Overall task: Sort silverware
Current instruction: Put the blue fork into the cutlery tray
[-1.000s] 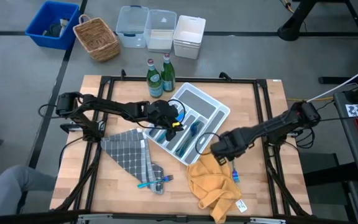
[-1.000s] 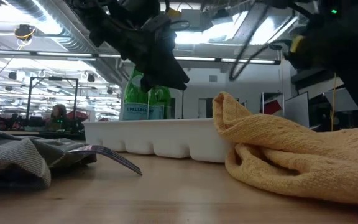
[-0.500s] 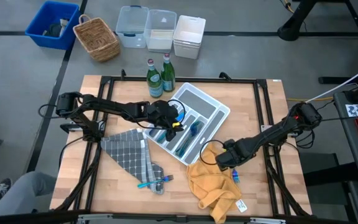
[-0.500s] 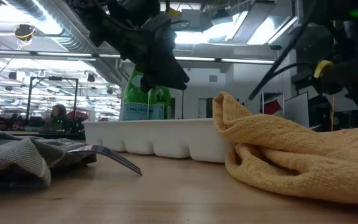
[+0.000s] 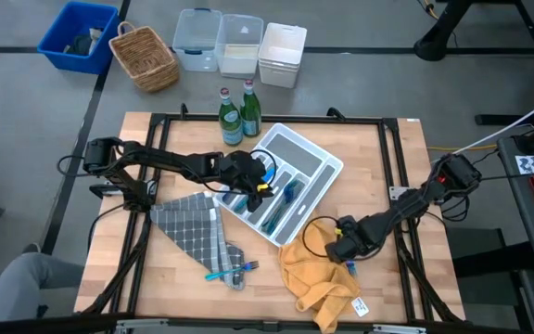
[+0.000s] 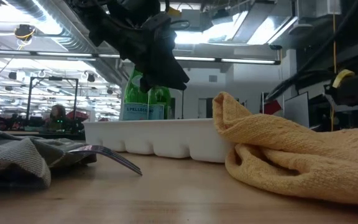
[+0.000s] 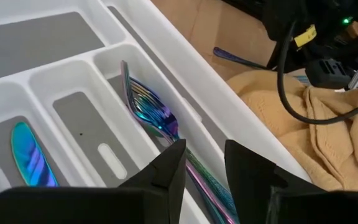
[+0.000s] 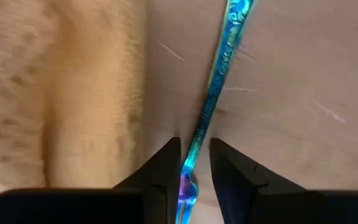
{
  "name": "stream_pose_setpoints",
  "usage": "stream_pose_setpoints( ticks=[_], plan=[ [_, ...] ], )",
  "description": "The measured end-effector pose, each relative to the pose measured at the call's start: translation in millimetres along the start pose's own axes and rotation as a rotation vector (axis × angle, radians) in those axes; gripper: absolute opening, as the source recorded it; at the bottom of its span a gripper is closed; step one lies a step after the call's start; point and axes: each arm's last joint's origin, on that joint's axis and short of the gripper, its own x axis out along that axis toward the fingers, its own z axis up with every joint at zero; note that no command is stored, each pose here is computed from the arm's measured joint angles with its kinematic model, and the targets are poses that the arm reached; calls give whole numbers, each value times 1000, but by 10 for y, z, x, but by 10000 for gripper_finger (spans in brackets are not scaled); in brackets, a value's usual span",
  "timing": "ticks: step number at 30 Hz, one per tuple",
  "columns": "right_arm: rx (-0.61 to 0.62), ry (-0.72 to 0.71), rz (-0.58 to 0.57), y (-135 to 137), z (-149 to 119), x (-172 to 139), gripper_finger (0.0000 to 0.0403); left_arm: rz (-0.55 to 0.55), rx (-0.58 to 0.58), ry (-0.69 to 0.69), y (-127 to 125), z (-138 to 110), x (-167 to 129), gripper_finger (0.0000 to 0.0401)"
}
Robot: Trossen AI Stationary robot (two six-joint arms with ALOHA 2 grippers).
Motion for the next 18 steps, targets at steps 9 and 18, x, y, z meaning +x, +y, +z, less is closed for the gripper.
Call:
stream_pose_setpoints(
  ticks=[9, 18],
  plan=[
    [36, -26, 8, -64, -77, 58, 90, 4, 4, 10, 3, -10, 0, 100],
    [30, -60, 16, -63, -62, 61, 17, 6, 4, 15, 6, -15, 0, 100]
  ],
)
